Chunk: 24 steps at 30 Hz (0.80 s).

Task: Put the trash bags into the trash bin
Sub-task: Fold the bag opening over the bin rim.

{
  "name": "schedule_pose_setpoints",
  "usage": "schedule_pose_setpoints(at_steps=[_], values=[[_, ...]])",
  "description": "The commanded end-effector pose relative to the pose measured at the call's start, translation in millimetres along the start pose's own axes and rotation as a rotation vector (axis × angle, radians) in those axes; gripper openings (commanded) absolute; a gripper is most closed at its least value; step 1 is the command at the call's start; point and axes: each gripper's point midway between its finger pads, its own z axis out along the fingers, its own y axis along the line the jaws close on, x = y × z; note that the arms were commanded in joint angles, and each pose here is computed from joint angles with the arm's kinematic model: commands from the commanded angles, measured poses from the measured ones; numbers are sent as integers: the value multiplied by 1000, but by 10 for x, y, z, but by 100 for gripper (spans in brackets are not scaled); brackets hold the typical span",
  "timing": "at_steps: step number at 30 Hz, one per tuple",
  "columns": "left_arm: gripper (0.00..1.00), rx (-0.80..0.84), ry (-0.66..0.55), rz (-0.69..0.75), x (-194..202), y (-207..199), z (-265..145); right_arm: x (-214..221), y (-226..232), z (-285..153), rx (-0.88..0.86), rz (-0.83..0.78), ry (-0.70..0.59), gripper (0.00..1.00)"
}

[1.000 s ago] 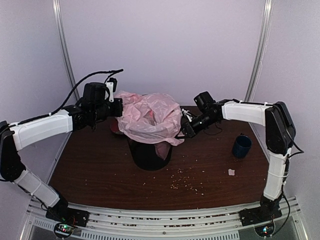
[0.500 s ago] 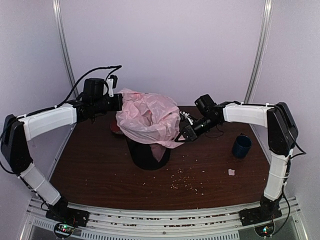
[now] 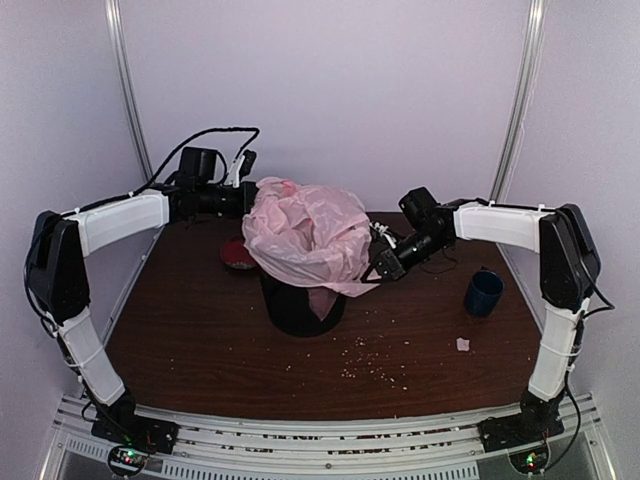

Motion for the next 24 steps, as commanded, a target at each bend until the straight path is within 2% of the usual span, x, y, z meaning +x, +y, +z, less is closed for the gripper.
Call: schedule_pose_setpoints(at_steps=[1, 4, 8, 14, 21, 24], values=[[0, 221, 246, 4, 660, -765, -43, -97, 34, -253, 18, -93, -11, 0], [0, 36, 294, -29, 944, -386, -100, -146, -109, -417, 38, -68, -50, 0], [0, -53, 370, -90, 1343, 65, 17, -311, -256, -396, 47, -30, -99, 0], [0, -46, 345, -114, 1448, 92, 42, -38, -459, -201, 66, 66, -10, 0], [0, -54, 411, -184, 2024, 230, -45, 474, -636, -130, 176, 146, 114, 0], [0, -2, 357, -167, 1971, 67, -174, 608, -636, -133, 200, 143, 134, 0]])
